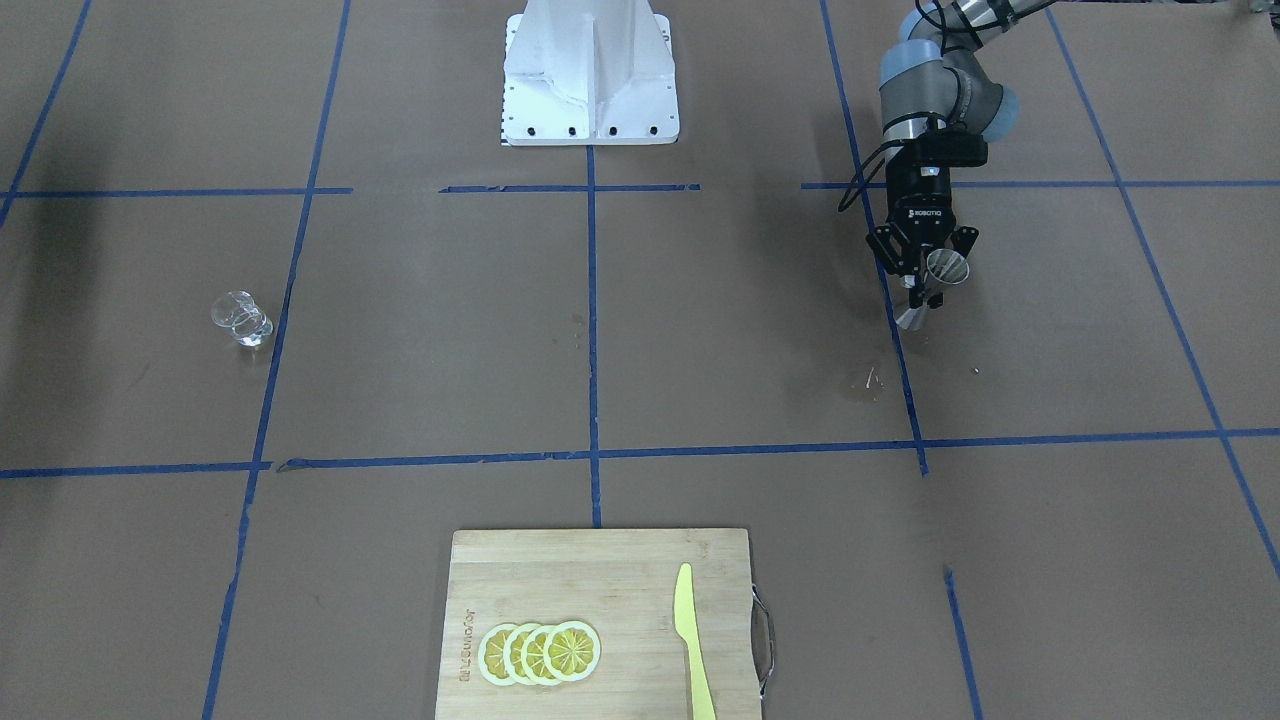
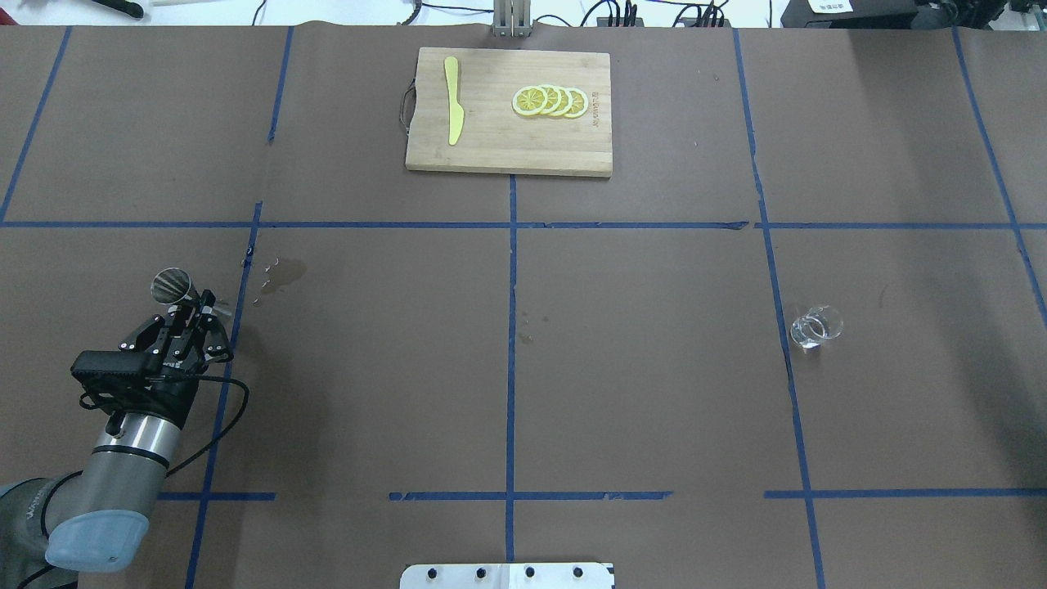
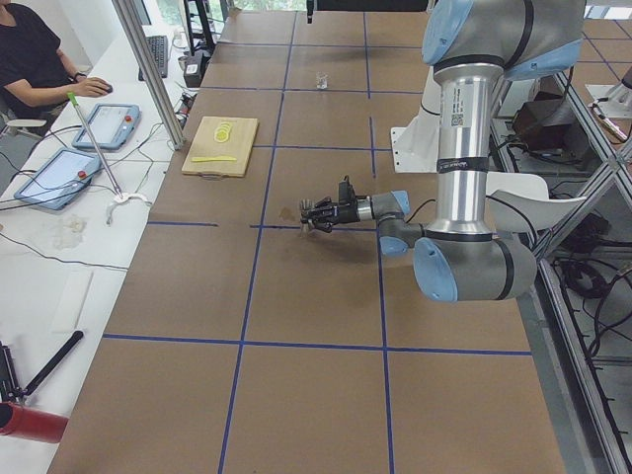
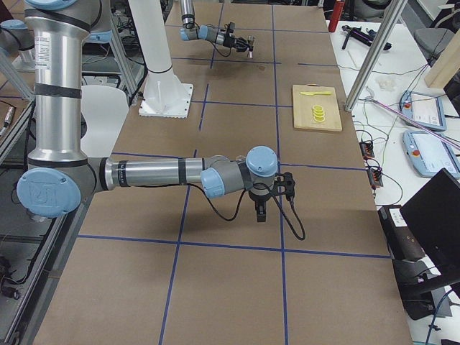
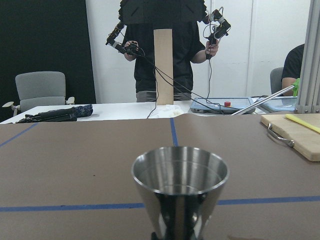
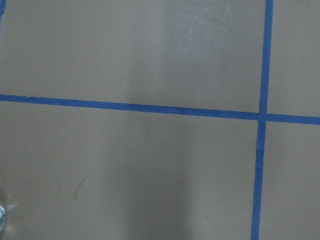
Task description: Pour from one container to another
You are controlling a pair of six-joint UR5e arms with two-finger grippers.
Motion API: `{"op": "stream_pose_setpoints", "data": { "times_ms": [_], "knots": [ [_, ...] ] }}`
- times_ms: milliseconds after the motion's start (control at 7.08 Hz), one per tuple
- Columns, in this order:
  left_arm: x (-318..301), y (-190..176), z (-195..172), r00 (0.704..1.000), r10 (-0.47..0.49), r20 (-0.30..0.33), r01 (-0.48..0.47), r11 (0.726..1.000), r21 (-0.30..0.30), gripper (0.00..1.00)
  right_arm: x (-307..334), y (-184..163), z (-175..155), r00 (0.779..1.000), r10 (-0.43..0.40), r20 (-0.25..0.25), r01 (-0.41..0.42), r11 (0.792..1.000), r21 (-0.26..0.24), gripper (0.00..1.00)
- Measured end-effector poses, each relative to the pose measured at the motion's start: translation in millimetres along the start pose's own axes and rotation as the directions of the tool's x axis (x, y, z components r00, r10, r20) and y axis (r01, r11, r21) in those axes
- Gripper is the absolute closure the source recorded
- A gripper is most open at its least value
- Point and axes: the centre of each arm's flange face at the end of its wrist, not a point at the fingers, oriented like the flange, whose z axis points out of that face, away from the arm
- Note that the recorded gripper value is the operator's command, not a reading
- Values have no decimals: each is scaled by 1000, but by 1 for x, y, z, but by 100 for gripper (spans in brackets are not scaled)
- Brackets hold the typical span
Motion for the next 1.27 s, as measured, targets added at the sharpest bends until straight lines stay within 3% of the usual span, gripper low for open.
{"op": "stream_pose_setpoints", "data": {
  "times_ms": [282, 565, 989, 1130, 1271],
  "knots": [
    [47, -20, 2, 998, 36, -57, -34, 999, 36, 100, -34, -3, -13, 998, -67, 16, 67, 997, 25, 0],
    [89, -34, 4, 987, 142, -77, -137, 988, 68, 100, -79, 0, -12, 987, -153, 40, 152, 988, 21, 0],
    [168, -38, 4, 978, 172, -122, -163, 983, 81, 100, -147, 11, -20, 966, -245, 78, 243, 969, 35, 0],
    [192, -37, 3, 972, 180, -154, -171, 983, 70, 100, -177, 17, -21, 966, -247, 72, 245, 969, 41, 0],
    [212, -38, 2, 963, 181, -200, -174, 983, 52, 100, -216, 26, -12, 968, -251, 25, 249, 967, 57, 0]
  ]
}}
